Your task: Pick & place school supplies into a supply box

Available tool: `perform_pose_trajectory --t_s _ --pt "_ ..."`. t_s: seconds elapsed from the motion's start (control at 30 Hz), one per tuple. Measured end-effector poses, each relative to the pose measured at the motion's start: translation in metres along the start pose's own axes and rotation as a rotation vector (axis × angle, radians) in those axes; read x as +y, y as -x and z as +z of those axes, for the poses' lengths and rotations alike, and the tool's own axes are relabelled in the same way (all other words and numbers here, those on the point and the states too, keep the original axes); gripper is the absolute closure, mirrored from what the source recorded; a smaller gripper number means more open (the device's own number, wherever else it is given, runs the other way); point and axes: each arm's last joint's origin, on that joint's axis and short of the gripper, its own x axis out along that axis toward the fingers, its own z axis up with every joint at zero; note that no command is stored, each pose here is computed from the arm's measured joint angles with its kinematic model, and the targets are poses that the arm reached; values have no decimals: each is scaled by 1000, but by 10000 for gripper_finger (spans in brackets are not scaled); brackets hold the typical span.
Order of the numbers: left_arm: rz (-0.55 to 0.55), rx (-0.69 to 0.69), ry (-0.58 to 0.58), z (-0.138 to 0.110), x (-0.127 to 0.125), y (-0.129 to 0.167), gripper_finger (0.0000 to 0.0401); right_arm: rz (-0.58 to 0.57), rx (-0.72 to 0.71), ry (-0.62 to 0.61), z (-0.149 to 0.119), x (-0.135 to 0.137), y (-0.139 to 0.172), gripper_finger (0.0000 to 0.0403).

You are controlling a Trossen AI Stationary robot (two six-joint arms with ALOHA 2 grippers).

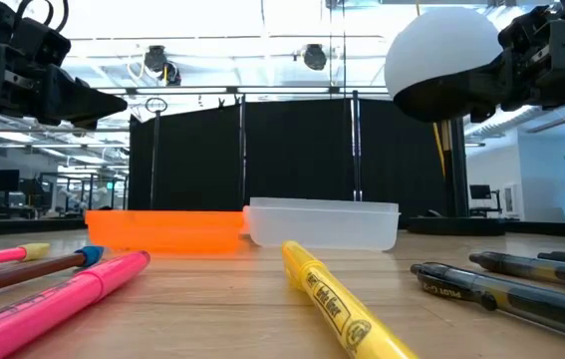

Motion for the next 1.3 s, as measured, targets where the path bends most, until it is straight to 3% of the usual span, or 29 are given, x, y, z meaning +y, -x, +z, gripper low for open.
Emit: perform_pose_trajectory --t_s 0.2,0.5,0.77,0.93,1.1,1.3 --pt "0 0 0 0 0 0 345 -3 -30 184 3 0 0 403" --pt "0 -4 23 0 0 0 345 -2 -30 183 3 0 0 403" --pt "-2 -7 270 1 0 0 345 2 -29 164 3 0 0 403" --pt "30 -7 325 0 1 0 345 3 -29 107 3 0 0 403" --pt "37 15 529 -2 1 0 345 3 -20 104 2 0 0 403" --pt "127 16 606 -4 3 0 345 3 -19 106 2 0 0 403"
